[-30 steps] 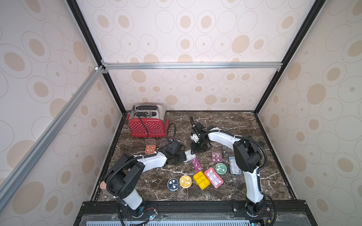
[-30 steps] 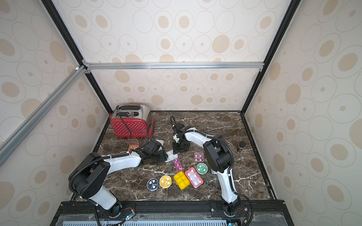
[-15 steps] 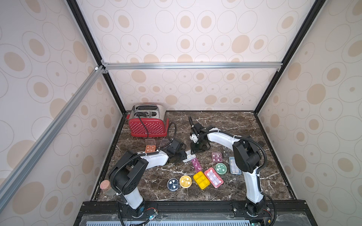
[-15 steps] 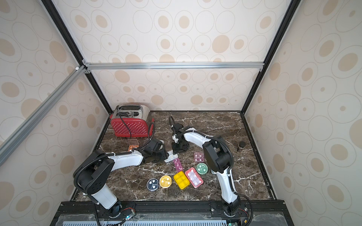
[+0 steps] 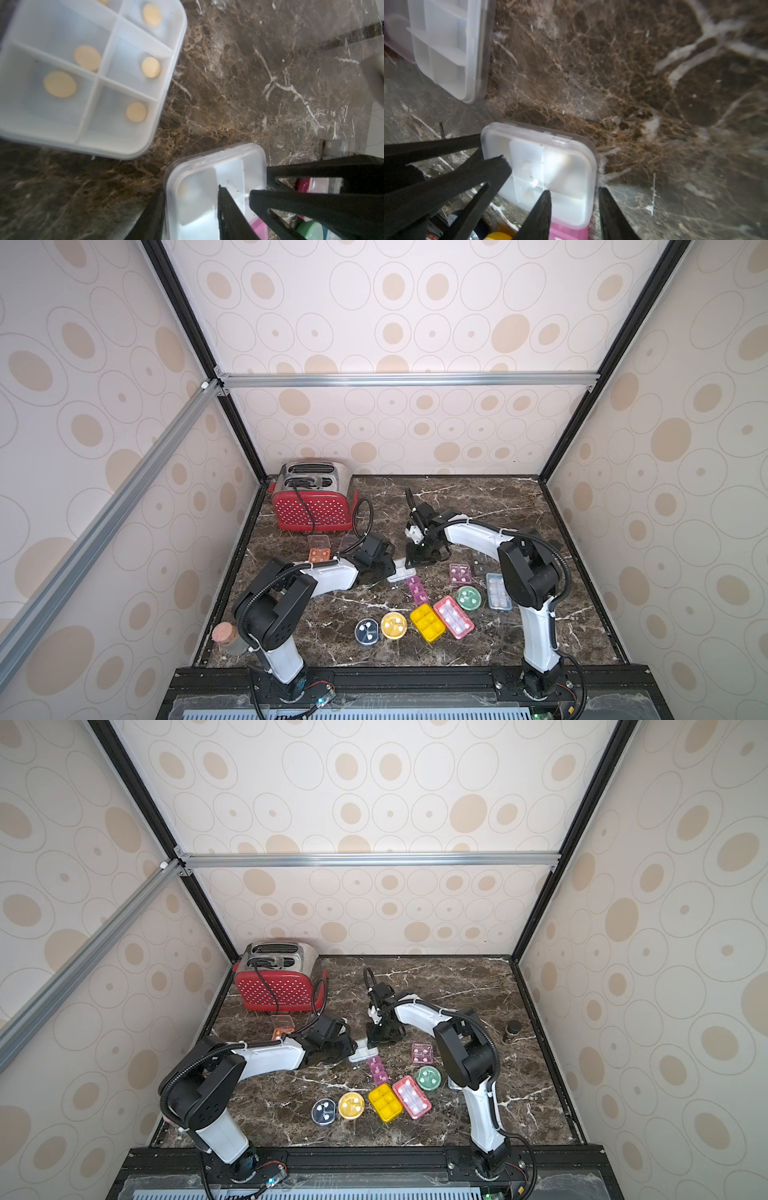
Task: Close pillboxes
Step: Move the pillbox to the center of the board, then adjust the pillbox at the center of the board, then move the pillbox to the center of the board, then close the lid on the pillbox.
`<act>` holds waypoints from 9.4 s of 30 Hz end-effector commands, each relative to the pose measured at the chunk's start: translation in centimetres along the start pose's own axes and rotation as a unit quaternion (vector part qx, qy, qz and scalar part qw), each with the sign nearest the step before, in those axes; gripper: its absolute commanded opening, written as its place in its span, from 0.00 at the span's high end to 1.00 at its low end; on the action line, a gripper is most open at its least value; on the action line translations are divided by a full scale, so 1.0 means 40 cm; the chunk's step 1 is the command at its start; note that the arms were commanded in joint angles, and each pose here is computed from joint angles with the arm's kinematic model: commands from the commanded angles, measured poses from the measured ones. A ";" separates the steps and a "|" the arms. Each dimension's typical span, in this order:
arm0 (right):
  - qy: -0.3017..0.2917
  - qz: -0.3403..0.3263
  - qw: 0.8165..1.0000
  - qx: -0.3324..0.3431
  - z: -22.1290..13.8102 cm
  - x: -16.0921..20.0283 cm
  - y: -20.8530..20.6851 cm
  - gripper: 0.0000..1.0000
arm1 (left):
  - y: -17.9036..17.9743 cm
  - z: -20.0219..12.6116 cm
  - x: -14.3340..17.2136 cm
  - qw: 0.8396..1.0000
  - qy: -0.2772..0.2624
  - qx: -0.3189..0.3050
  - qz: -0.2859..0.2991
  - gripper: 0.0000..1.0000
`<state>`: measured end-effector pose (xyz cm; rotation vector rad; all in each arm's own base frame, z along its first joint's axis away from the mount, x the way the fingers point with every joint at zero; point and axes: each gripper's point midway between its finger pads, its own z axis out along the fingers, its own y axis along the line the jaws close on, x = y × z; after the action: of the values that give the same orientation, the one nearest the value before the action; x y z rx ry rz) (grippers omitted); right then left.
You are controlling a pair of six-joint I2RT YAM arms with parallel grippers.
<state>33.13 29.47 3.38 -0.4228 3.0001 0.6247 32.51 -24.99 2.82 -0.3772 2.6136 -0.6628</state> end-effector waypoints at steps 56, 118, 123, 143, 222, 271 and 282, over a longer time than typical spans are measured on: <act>-0.094 -0.096 0.986 -0.100 -0.034 -0.349 0.224 0.60 | 0.146 -0.176 -0.051 0.996 -0.036 -0.087 0.009 0.49; -0.053 -0.162 0.974 -0.151 0.071 -0.085 0.334 0.57 | 0.297 -0.229 -0.071 0.989 -0.035 -0.143 -0.015 0.47; -0.054 -0.115 0.983 -0.133 -0.015 -0.065 0.287 0.56 | 0.314 -0.270 -0.126 0.978 -0.067 -0.197 0.013 0.46; -0.094 -0.131 0.979 -0.123 -0.169 -0.120 0.302 0.55 | 0.356 -0.193 -0.131 0.966 -0.022 -0.251 0.063 0.69; 0.003 -0.108 0.977 -0.185 0.094 -0.252 0.164 0.32 | 0.274 -0.125 0.048 0.980 0.084 -0.146 0.106 0.83; -0.043 -0.015 0.991 -0.126 -0.053 -0.100 0.202 0.42 | 0.184 -0.232 0.039 0.996 0.038 -0.048 0.061 0.65; -0.042 0.033 0.998 -0.041 0.028 -0.070 0.169 0.38 | 0.193 -0.202 -0.104 0.994 0.013 -0.083 0.076 0.23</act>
<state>33.86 37.22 6.67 -0.3734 2.8944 0.8410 30.20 -14.08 6.49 -0.2647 2.6873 -0.4621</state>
